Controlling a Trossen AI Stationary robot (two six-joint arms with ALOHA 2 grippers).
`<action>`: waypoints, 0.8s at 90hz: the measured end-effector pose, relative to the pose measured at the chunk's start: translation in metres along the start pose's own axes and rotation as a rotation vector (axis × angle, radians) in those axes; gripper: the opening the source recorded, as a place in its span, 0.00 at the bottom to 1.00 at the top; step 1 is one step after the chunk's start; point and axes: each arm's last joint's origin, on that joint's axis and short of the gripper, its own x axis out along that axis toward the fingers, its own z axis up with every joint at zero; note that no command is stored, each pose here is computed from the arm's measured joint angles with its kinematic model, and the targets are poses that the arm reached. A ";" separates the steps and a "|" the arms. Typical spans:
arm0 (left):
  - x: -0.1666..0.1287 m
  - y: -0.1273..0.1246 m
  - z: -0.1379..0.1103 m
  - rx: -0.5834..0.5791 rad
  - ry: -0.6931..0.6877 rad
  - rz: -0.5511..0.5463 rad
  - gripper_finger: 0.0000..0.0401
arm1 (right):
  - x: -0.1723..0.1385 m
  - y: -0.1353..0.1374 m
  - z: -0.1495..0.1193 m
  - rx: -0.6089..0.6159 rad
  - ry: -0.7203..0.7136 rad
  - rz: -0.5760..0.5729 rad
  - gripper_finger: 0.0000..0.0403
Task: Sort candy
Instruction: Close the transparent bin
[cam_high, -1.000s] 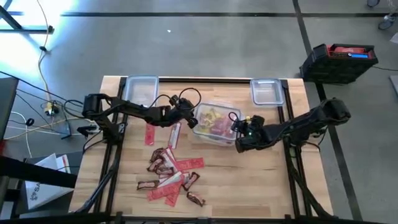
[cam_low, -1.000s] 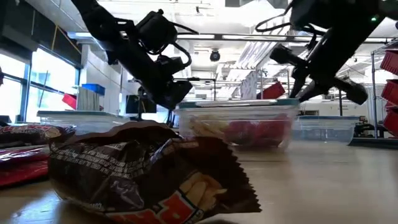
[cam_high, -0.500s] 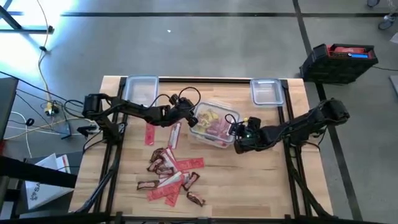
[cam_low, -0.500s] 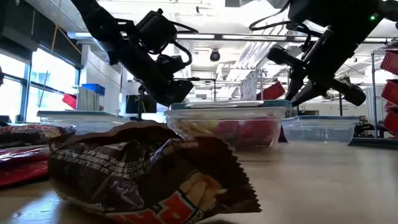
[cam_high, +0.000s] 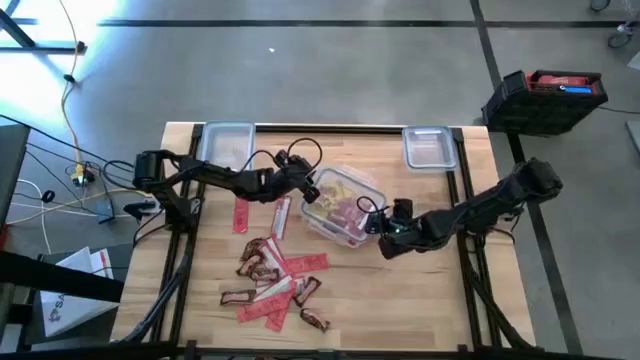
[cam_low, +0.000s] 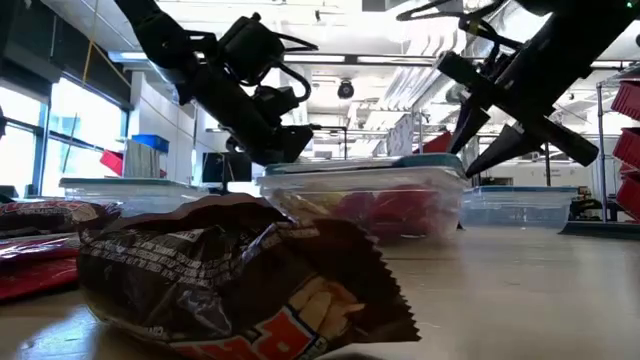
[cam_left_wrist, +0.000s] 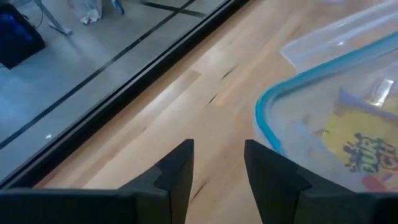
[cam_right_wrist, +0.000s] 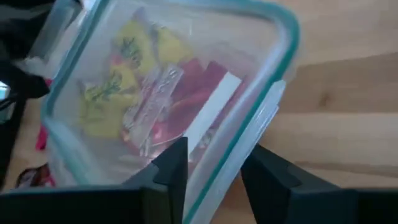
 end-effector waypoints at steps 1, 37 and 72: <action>0.000 0.000 0.000 0.000 -0.001 0.000 0.32 | 0.000 0.000 0.000 -0.001 0.002 0.001 0.28; -0.001 -0.001 0.000 0.037 0.000 0.009 0.32 | -0.010 0.007 -0.013 0.027 0.069 0.096 0.28; 0.000 0.000 0.001 0.056 -0.011 0.005 0.32 | -0.014 0.020 -0.019 0.062 0.178 0.206 0.28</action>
